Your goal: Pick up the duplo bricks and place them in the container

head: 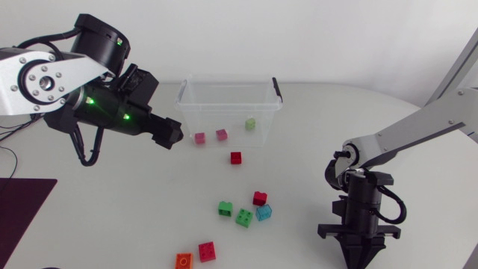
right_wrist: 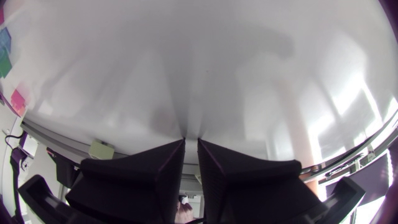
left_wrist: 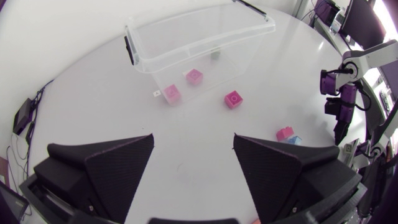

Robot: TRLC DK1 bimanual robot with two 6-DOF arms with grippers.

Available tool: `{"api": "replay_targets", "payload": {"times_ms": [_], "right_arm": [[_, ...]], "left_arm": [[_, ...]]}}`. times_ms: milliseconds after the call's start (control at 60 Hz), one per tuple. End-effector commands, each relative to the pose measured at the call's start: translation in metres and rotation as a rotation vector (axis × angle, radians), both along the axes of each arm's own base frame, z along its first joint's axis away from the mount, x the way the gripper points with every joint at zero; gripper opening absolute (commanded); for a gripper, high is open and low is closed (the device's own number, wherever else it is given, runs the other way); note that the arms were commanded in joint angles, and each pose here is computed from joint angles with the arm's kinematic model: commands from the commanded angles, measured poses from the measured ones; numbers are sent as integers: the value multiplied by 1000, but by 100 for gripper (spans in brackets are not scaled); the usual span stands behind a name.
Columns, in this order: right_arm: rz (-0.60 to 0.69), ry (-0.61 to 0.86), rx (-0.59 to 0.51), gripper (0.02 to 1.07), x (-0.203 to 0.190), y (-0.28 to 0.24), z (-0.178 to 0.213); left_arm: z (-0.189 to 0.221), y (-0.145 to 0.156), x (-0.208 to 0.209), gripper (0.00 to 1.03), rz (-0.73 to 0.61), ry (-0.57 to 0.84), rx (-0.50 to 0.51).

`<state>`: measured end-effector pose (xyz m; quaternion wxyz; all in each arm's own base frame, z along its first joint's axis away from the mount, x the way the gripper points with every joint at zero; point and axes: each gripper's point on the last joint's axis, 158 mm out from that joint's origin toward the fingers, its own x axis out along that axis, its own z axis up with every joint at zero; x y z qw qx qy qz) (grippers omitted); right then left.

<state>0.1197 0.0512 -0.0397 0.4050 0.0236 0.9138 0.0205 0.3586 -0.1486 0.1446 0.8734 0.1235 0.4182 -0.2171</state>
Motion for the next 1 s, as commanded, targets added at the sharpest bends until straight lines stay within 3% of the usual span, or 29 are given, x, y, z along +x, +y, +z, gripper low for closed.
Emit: {"api": "replay_targets", "payload": {"times_ms": [0,100,167,267,467,550,683,800,850,933,983], "right_arm": [[-21,-49,5,27,13,-4,-4],[2,-69,-18,53,17,-14,3],[34,-34,-47,89,11,-22,10],[71,3,-62,96,2,-29,14],[19,108,-52,95,-20,-46,25],[-31,162,-16,87,-34,-53,30],[1,254,15,87,-65,-56,28],[31,248,43,86,-66,-48,23],[38,246,58,75,-65,-41,23],[52,239,65,72,-65,-36,20],[46,219,69,57,-62,-34,14]], "left_arm": [[-7,4,-8,89,16,20,1],[-6,3,-8,89,14,18,2],[-5,2,-7,89,12,16,0],[-7,1,-8,89,10,19,3],[-8,1,-7,89,8,20,8],[-7,-1,-6,89,4,17,8],[-8,-5,-6,89,-4,21,9],[-8,-10,-8,89,-14,22,13],[-9,-9,-9,89,-13,23,19],[-8,-8,-10,89,-12,19,23],[-7,-7,-11,89,-9,19,24]]}}
